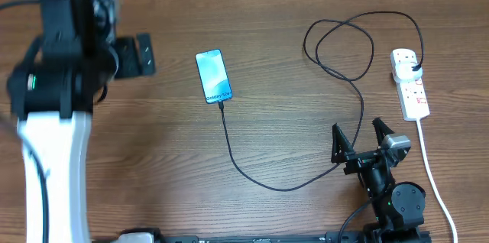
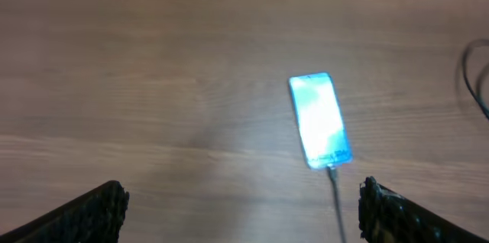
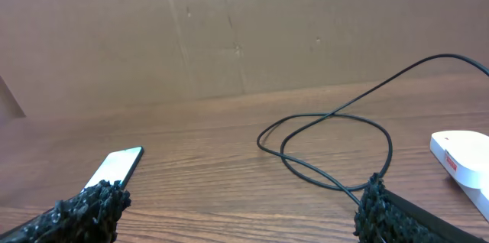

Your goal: Plug charger to phone and switch on socket

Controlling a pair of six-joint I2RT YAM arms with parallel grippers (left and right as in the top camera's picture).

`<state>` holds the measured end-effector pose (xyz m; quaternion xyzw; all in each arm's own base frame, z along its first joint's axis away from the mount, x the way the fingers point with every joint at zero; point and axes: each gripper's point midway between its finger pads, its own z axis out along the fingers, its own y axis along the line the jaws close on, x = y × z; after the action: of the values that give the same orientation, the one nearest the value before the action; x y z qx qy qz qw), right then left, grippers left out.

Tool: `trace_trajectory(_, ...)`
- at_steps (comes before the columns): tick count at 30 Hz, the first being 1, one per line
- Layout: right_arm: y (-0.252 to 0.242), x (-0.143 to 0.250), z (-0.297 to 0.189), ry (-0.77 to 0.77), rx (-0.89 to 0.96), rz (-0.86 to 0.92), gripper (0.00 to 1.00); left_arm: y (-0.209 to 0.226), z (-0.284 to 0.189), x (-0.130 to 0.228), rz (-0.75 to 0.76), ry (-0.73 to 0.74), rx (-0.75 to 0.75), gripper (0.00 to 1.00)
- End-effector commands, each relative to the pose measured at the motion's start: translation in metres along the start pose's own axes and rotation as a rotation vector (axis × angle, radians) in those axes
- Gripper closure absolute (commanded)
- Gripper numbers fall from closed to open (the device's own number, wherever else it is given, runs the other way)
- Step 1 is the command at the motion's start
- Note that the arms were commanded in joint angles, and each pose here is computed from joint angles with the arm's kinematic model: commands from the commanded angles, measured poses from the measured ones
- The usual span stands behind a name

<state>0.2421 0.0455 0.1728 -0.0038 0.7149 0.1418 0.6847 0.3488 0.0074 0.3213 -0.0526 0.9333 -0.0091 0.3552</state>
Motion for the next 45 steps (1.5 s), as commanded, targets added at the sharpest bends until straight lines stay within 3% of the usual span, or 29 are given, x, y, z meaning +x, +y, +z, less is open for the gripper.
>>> trace_trajectory(1,-0.002,0.002,0.000,-0.003,0.009,0.003,0.00,0.022,-0.010,0.014,0.042,-0.092,-0.109,0.01)
trace_trajectory(5,-0.002,0.002,0.000,-0.004,0.009,0.003,0.00,0.019,-0.016,0.017,0.078,-0.285,-0.067,0.01)
trace_trajectory(10,-0.002,0.002,0.000,-0.004,0.009,0.003,0.00,0.001,-0.016,0.036,0.252,-0.527,0.015,0.01)
trace_trajectory(16,-0.002,0.002,0.000,-0.003,0.009,0.003,0.00,0.004,-0.005,0.071,0.263,-0.720,0.000,0.01)
trace_trajectory(28,-0.002,0.002,0.000,-0.003,0.009,0.003,0.00,0.011,0.035,0.152,0.337,-0.784,-0.038,0.01)
trace_trajectory(40,-0.002,0.002,0.000,-0.004,0.009,0.003,0.00,0.018,0.064,0.192,0.354,-0.725,-0.062,0.01)
trace_trajectory(45,-0.002,0.002,0.000,-0.004,0.009,0.003,0.00,0.018,0.055,0.186,0.351,-0.770,-0.072,0.00)
